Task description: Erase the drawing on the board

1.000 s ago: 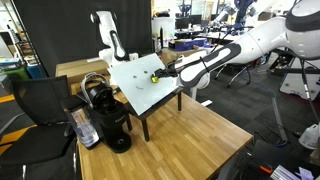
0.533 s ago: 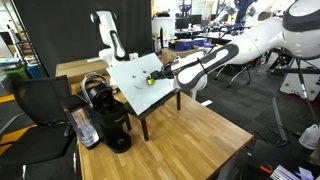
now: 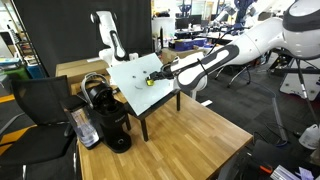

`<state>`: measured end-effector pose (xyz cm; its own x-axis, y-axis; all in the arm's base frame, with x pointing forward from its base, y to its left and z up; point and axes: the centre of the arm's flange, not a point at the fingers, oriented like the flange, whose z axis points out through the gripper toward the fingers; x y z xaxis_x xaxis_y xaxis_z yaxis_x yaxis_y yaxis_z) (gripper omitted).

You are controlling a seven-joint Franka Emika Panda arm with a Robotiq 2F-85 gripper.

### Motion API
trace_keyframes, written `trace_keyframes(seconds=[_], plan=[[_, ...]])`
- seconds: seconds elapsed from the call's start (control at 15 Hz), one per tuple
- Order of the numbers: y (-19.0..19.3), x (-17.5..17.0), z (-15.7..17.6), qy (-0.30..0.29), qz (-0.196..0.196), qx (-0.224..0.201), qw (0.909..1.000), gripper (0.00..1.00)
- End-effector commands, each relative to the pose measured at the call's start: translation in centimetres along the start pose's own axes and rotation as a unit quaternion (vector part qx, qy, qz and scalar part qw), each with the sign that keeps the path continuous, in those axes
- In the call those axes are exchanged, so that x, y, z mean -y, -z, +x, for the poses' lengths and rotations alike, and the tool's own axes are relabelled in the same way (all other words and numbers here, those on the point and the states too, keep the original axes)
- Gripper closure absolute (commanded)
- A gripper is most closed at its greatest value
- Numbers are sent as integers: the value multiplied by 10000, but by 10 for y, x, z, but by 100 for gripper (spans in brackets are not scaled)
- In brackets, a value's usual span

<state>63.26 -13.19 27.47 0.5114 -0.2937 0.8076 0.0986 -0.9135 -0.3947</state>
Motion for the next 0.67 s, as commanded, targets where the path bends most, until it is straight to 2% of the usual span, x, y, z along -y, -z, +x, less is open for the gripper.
trace_keyframes(seconds=[0.0,0.6], plan=[[3,21,-25,25,21,-174,9998,73],[22,26,4,12,-1,-484,9988,73]])
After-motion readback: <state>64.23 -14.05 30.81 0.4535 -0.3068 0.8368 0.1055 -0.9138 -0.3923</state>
